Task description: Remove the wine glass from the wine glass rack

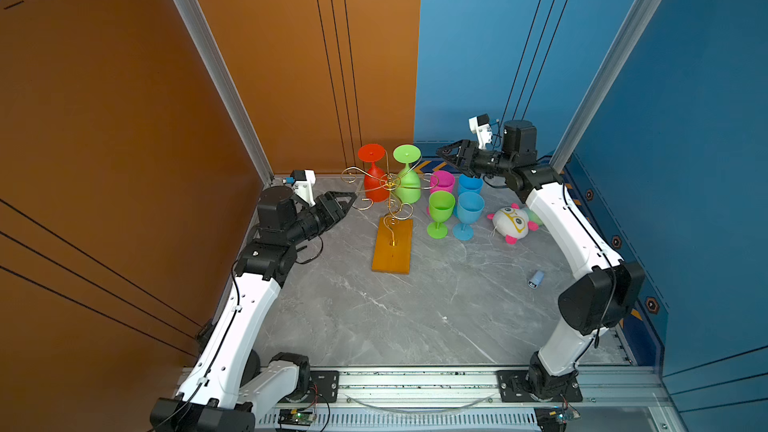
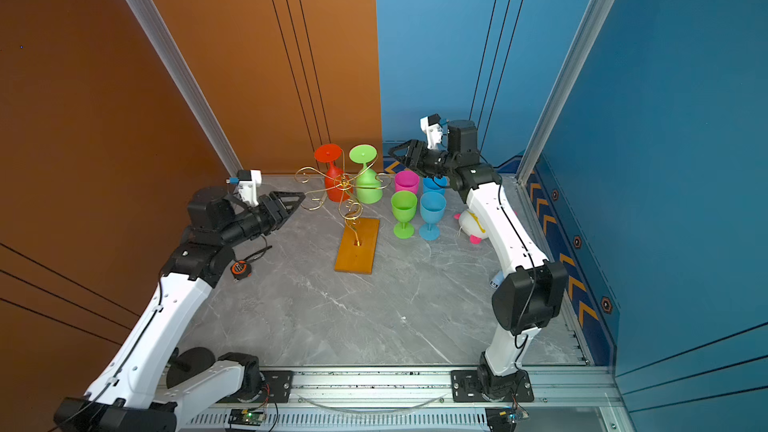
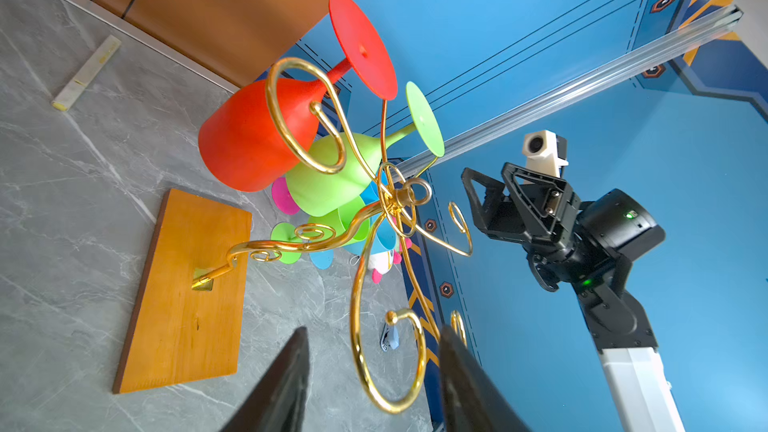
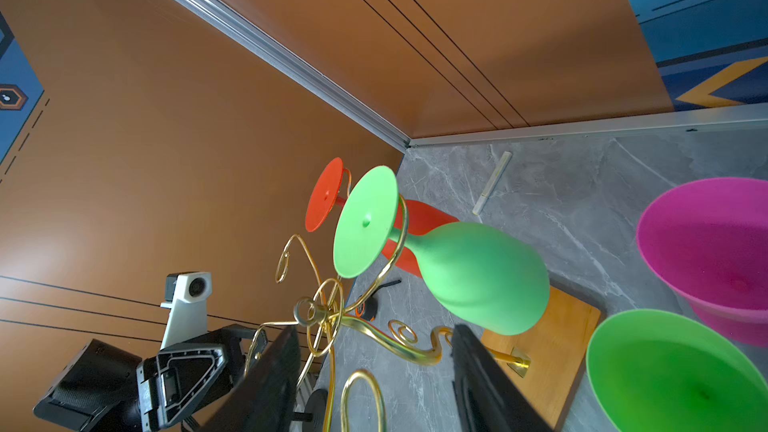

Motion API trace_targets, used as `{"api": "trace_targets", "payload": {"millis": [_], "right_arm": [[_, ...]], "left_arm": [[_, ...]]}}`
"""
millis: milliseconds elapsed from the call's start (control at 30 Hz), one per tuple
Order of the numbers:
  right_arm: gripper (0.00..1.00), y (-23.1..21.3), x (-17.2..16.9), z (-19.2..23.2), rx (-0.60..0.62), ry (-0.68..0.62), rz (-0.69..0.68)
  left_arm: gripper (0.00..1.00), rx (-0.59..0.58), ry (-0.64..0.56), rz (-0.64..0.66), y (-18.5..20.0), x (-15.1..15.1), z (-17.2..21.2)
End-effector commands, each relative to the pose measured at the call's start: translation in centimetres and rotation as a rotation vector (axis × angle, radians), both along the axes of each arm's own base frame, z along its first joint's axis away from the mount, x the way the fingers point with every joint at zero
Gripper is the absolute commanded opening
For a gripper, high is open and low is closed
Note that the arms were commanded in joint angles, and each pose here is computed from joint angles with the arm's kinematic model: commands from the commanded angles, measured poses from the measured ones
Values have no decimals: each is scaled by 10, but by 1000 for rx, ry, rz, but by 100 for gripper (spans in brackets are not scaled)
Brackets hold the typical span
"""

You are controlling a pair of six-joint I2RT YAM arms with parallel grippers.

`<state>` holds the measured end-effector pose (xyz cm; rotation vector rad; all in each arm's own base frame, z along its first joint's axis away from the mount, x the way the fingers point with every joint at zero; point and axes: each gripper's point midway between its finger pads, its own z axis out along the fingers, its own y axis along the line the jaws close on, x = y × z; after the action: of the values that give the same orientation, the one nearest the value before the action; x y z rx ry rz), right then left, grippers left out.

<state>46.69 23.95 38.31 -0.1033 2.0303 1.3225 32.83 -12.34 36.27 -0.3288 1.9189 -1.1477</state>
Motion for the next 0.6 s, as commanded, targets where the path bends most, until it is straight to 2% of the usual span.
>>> {"api": "trace_targets", "payload": {"millis": [0, 133, 300, 567], "right_arm": [[60, 14, 11, 5, 29, -12, 43], [61, 26, 27, -5, 41, 9, 67], [62, 46, 33, -10, 46, 1, 100], [58, 64, 39, -11, 55, -5, 124]], "left_arm": [[60, 27, -21, 17, 13, -9, -3], [66, 59, -26, 63, 33, -11, -12], [72, 175, 25, 140, 61, -10, -56], [75, 251, 96, 171, 76, -8, -102]]}}
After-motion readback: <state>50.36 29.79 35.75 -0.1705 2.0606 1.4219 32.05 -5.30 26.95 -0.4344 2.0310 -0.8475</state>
